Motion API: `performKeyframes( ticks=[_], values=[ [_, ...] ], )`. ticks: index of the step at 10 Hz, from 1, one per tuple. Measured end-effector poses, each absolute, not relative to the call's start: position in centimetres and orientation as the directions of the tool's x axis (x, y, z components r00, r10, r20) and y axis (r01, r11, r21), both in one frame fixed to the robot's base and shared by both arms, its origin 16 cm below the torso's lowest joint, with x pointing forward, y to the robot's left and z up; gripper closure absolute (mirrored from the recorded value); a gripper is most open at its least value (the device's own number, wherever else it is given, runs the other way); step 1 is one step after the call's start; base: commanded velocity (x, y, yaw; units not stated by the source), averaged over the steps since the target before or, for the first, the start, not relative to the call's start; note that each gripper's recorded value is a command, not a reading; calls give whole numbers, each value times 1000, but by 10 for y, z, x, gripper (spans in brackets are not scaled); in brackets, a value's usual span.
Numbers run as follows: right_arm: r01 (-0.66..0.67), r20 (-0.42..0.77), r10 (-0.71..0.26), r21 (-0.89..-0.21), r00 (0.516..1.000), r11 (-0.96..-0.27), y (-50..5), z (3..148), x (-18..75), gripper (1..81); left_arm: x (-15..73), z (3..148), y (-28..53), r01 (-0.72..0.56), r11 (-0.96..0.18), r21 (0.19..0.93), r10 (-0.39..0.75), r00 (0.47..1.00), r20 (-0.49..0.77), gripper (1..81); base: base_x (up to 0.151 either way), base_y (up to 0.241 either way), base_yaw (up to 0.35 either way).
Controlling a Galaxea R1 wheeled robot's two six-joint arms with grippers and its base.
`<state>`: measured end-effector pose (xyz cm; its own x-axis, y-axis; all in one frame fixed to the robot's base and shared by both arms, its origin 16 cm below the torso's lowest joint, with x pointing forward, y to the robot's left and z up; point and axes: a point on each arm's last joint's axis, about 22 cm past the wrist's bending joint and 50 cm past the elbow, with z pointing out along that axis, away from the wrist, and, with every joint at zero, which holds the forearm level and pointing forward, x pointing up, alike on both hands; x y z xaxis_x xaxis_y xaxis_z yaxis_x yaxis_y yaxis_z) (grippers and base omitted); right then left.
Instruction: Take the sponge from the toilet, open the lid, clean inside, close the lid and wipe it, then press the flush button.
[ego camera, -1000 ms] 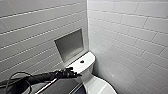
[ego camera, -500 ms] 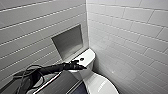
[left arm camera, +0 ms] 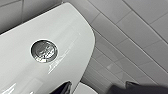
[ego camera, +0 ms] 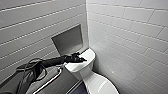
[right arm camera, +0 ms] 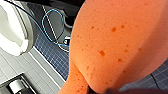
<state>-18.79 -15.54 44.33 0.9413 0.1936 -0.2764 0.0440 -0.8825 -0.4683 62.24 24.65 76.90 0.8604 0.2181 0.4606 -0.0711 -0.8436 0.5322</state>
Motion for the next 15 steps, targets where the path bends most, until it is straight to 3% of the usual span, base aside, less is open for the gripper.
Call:
performKeyframes(
  ticks=[4, 5, 11, 15],
  values=[
    [41, -277, 192, -471, 941, -881, -152, 444, -189, 811, 654, 760, 254, -18, -871, 490, 254, 839, 481, 10, 0, 0, 0],
    [40, -278, 192, -474, 941, -880, -149, 445, -189, 811, 663, 764, 246, -20, -874, 486, 254, 833, 492, 811, 0, 0, 0],
    [37, -278, 191, -476, 941, -879, -147, 445, -189, 811, 697, 769, 240, 1, -898, 440, 268, 794, 545, 811, 0, 0, 0],
    [35, -280, 190, -476, 941, -879, -147, 445, -191, 811, 710, 760, 269, 40, -937, 348, 250, 773, 583, 811, 0, 0, 0]
  ],
)
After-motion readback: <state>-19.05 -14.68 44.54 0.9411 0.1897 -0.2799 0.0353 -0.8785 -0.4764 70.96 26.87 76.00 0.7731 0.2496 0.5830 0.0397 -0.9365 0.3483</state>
